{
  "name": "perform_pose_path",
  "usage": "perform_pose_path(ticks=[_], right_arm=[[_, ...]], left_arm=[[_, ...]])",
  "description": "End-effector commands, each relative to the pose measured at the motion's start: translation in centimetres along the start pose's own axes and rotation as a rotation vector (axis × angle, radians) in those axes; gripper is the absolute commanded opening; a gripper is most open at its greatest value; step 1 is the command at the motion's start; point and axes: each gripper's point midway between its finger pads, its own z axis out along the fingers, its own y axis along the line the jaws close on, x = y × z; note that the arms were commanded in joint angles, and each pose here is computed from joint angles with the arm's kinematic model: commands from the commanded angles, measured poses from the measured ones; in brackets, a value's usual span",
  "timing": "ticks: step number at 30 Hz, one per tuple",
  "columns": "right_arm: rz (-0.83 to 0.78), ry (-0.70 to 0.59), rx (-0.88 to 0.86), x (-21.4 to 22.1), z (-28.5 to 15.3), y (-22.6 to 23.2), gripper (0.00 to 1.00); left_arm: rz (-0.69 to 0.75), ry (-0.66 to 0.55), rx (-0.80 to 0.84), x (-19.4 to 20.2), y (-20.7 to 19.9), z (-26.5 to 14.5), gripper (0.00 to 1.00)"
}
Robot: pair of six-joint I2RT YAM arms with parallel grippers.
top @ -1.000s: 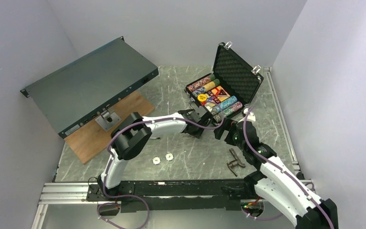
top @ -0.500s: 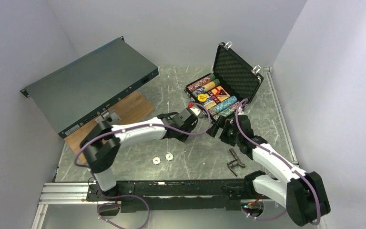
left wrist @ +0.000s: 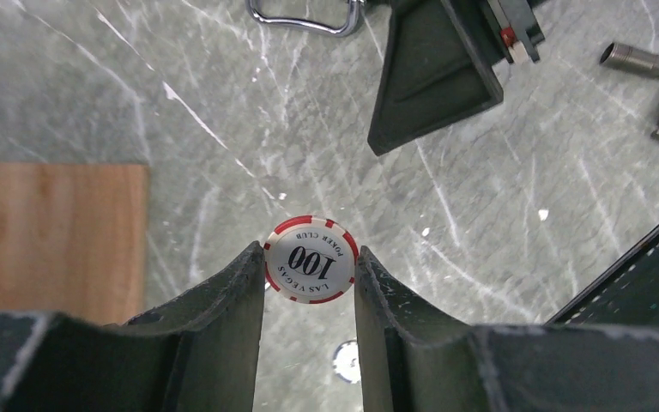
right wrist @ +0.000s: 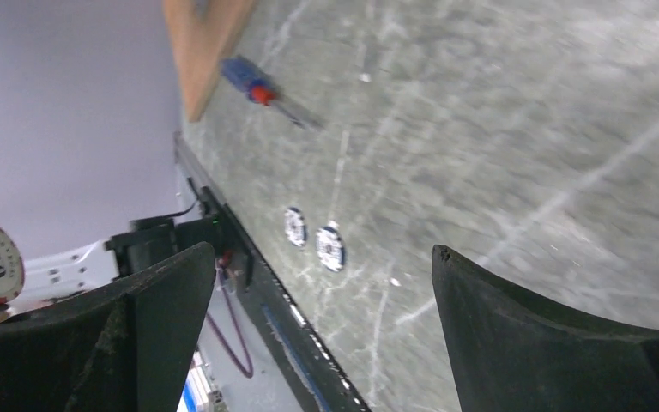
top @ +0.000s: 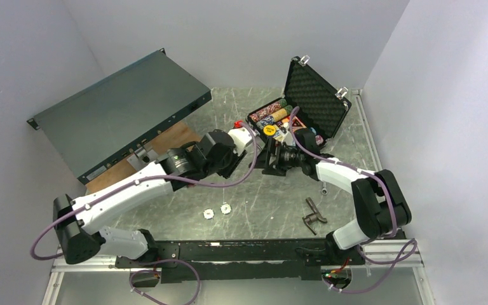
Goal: Pack up texas hold em set
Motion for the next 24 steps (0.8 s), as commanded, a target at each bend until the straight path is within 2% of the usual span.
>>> perform_pose_path(ticks=[1,3,9,16,19,24], right_arm=[[-0.104,-0.014,-0.216,-2.6,-0.4,6.4,0.97],[-0.106,-0.016,-0.230,-3.1,-0.2,7.5,0.95],[-0.119,0.024,-0.310,-3.1,0.9,11.3,0.75],[-0.180,0.056,-0.398,-1.7,1.2,15.3,0.72],[-0.186,0.061,-0.425,-1.4,1.0,16.3,0.63],[-0.204,0.093,-0.455,-0.3,1.2,17.7,0.56]], left_arm=[[0.166,-0.036,0.021,-1.5,1.2,-3.3,0.34],[0.198,-0.069,0.026,-1.4,1.3,-3.6,0.34],[0.207,-0.125,0.063,-0.8,1.0,-4.4,0.33],[0.204,-0.129,0.060,0.2,1.1,-4.4,0.32],[0.202,-0.121,0.057,0.5,1.1,-4.2,0.32],[0.202,-0.121,0.048,0.5,1.3,-4.2,0.32]])
